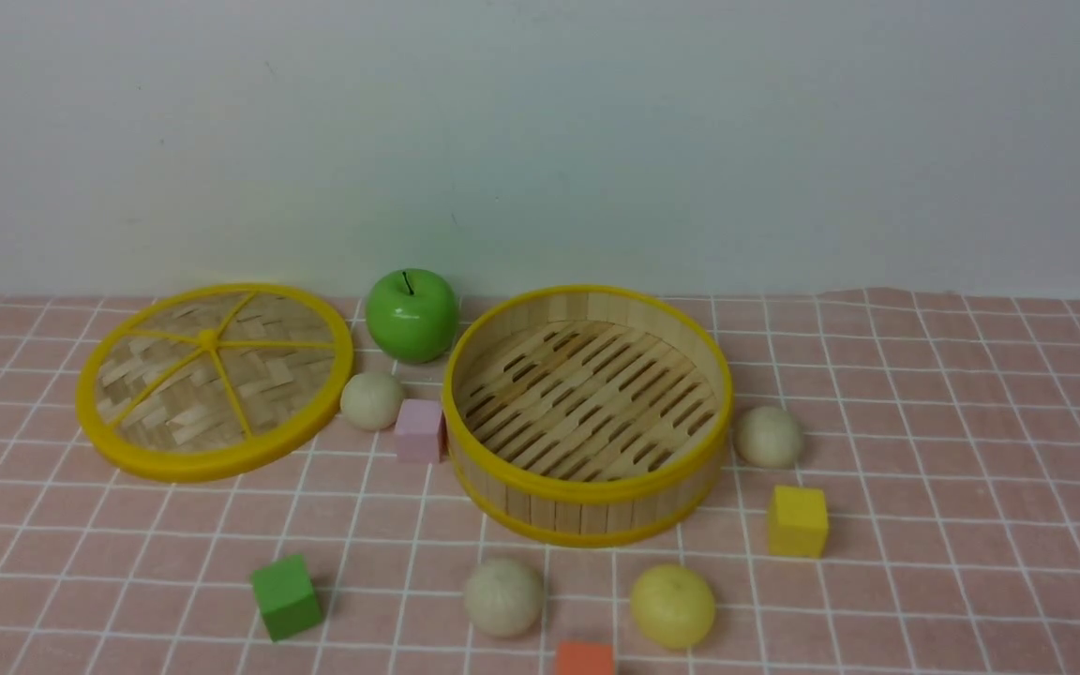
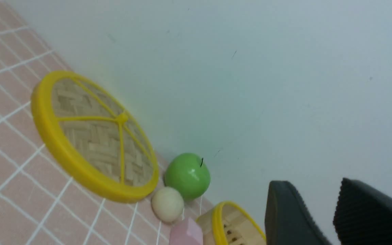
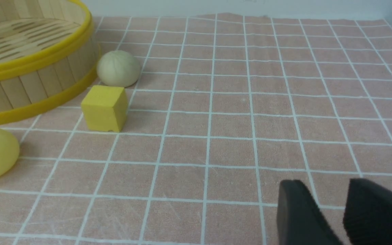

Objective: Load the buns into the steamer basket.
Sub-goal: Use the left arm to grab a steamed stuffed bun, then use the left arm to put the steamed stuffed bun into the steamer, then use the left arm to grab a steamed stuffed bun, then use the left arm to put the steamed stuffed bun into the steamer

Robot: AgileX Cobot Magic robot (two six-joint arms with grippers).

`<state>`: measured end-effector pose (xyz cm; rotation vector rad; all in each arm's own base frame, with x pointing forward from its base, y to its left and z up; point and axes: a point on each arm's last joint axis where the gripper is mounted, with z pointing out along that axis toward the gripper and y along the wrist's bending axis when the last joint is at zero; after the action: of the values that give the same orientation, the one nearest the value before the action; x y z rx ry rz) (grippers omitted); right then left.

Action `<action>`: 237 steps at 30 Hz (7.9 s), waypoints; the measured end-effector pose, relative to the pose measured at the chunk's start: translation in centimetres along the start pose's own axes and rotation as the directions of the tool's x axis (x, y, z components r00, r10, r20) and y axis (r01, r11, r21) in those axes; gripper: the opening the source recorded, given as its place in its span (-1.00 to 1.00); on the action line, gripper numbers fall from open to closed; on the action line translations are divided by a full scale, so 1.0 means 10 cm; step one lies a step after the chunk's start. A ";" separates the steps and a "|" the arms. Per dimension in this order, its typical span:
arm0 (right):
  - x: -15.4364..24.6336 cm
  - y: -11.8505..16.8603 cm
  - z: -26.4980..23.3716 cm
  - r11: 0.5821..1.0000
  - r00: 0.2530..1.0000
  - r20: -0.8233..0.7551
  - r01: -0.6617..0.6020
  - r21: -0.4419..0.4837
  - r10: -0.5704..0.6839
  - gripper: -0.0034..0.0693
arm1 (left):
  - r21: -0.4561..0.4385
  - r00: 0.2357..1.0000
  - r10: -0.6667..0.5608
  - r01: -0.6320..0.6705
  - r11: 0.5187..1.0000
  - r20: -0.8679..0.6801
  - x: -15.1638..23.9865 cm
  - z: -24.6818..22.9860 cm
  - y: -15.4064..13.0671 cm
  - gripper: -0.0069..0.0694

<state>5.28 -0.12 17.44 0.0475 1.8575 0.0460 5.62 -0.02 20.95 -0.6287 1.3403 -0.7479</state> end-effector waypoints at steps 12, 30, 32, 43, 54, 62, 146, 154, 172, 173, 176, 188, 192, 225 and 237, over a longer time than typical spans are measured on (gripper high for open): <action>0.00 0.00 0.00 1.000 1.000 0.000 0.000 0.000 0.000 -0.25 | 0.003 1.000 0.031 -0.031 1.000 -0.004 0.00 0.00 0.00 -0.37; 0.00 0.00 0.00 1.000 1.000 0.000 0.000 0.000 0.000 -0.25 | -0.020 0.494 0.366 -0.616 0.788 -0.789 -0.44 0.85 -0.83 -0.85; 0.00 0.00 0.00 1.000 1.000 0.000 0.000 0.000 0.000 -0.25 | -0.006 0.450 0.344 -0.614 0.789 -0.824 -0.41 0.96 -0.83 -0.85; 0.00 0.00 0.00 1.000 1.000 0.000 0.000 0.000 0.000 -0.25 | 0.150 0.202 0.295 -0.528 0.836 -0.934 0.06 2.25 -0.78 -0.85; 0.00 0.00 0.00 1.000 1.000 0.000 0.000 0.000 0.000 -0.25 | 0.237 0.050 0.337 -0.614 0.753 -0.940 0.62 3.23 -0.68 -0.85; 0.00 0.00 0.00 1.000 1.000 0.000 0.000 0.000 0.000 -0.25 | 0.259 0.017 0.359 -0.663 0.703 -0.933 0.94 3.77 -0.38 -0.52; 0.00 0.00 0.00 1.000 1.000 0.000 0.000 0.000 0.000 -0.25 | 0.461 -0.031 0.610 -0.686 0.563 -0.792 1.80 3.77 -0.95 -0.07; 0.00 0.00 0.00 1.000 1.000 0.000 0.000 0.000 0.000 -0.25 | 0.366 0.033 0.490 -0.621 0.693 -0.871 1.21 3.37 -1.57 0.10; 0.00 0.00 0.00 1.000 1.000 0.000 0.000 0.000 0.000 -0.25 | 0.520 -0.311 0.417 -0.561 0.644 -0.854 2.05 2.41 -1.25 -0.15; 0.00 0.00 0.00 1.000 1.000 0.000 0.000 0.000 0.000 -0.25 | 0.526 -0.310 0.427 -0.566 0.636 -0.850 2.06 2.42 -1.24 -0.11; 0.00 0.00 0.00 1.000 1.000 0.000 0.000 0.000 0.000 -0.25 | 0.537 -0.309 0.444 -0.574 0.618 -0.841 2.06 2.44 -1.23 -0.06; 0.00 0.00 0.00 1.000 1.000 0.000 0.000 0.000 0.000 -0.25 | 0.573 -0.375 0.438 -0.603 0.555 -0.817 2.21 2.48 -1.03 -0.04; 0.00 0.00 0.00 1.000 1.000 0.000 0.000 0.000 0.000 -0.25 | 0.574 -0.371 0.442 -0.602 0.555 -0.817 2.26 2.50 -1.00 -0.04; 0.00 0.00 0.00 1.000 1.000 0.000 0.000 0.000 0.000 -0.25 | 0.685 -0.150 0.741 -0.532 0.498 -0.655 1.91 2.76 -1.75 -0.82; 0.00 0.00 0.00 1.000 1.000 0.000 0.000 0.000 0.000 -0.25 | 0.661 -0.193 0.749 -0.637 0.396 -0.634 2.43 3.00 -1.25 -0.61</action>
<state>5.28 -0.12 17.44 0.0474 1.8575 0.0458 35.57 -27.36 19.63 0.9691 2.3410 -0.0641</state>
